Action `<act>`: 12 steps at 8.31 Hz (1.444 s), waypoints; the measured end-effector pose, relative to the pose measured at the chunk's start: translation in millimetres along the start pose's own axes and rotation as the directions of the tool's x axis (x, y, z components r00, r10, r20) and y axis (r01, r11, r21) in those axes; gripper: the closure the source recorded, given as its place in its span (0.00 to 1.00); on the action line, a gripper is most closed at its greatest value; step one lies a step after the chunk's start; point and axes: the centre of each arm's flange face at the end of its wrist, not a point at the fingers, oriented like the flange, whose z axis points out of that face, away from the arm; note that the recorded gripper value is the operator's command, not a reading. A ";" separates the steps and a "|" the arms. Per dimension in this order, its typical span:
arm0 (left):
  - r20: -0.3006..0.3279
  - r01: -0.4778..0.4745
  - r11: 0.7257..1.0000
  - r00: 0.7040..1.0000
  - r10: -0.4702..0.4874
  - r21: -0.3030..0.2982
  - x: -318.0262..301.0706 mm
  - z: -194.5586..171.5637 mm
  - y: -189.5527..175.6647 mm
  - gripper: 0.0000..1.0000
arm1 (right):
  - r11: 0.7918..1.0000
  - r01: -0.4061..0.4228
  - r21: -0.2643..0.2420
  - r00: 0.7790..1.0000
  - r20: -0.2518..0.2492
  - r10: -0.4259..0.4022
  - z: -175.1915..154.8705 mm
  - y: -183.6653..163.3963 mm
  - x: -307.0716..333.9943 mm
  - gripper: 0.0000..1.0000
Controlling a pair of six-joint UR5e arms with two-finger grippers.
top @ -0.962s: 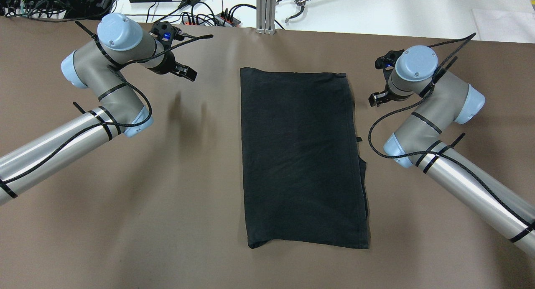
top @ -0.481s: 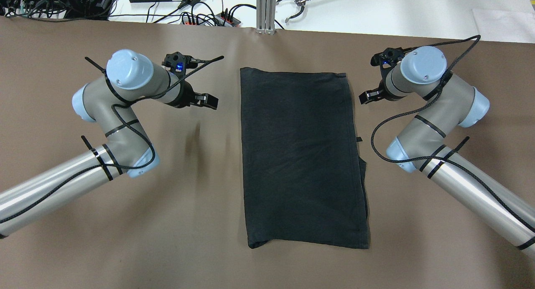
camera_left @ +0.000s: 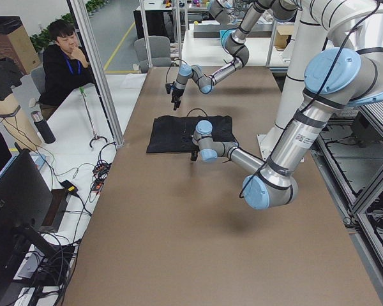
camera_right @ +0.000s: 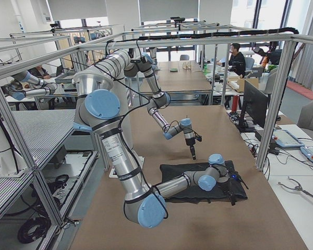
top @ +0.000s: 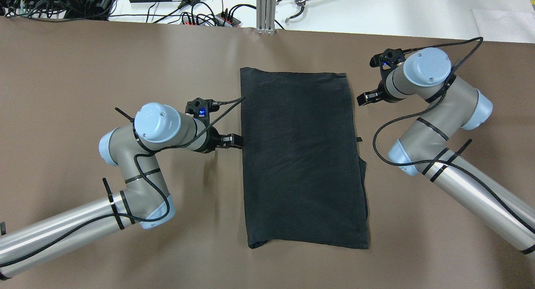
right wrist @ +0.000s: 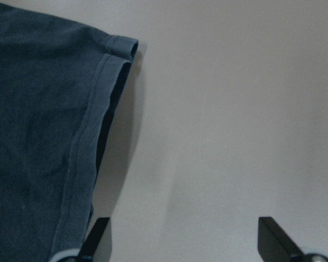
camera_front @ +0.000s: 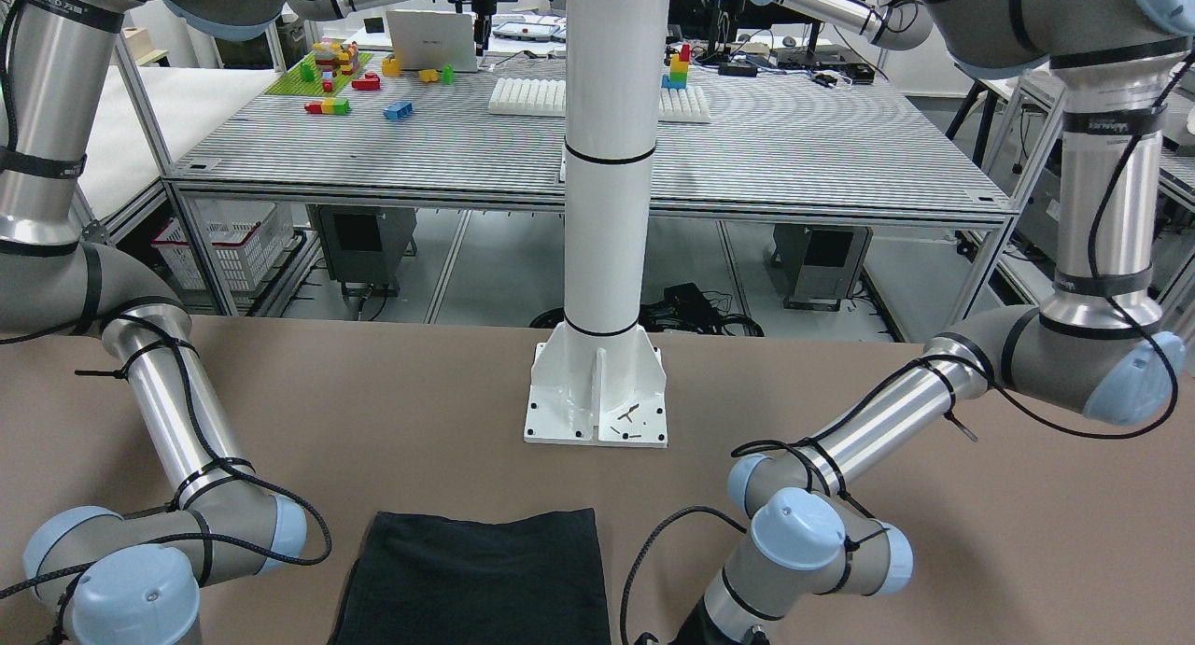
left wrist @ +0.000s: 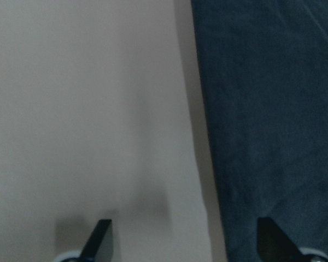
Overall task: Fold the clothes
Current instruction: 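Move the left gripper to the shirt's side edge nearest it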
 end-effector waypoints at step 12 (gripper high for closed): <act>-0.059 0.043 0.998 0.997 -0.046 -0.043 32.8 -1.5 63.9 1.00 | 1.000 0.015 0.015 1.000 0.017 -0.015 -7.8 0.9 -8.7 0.06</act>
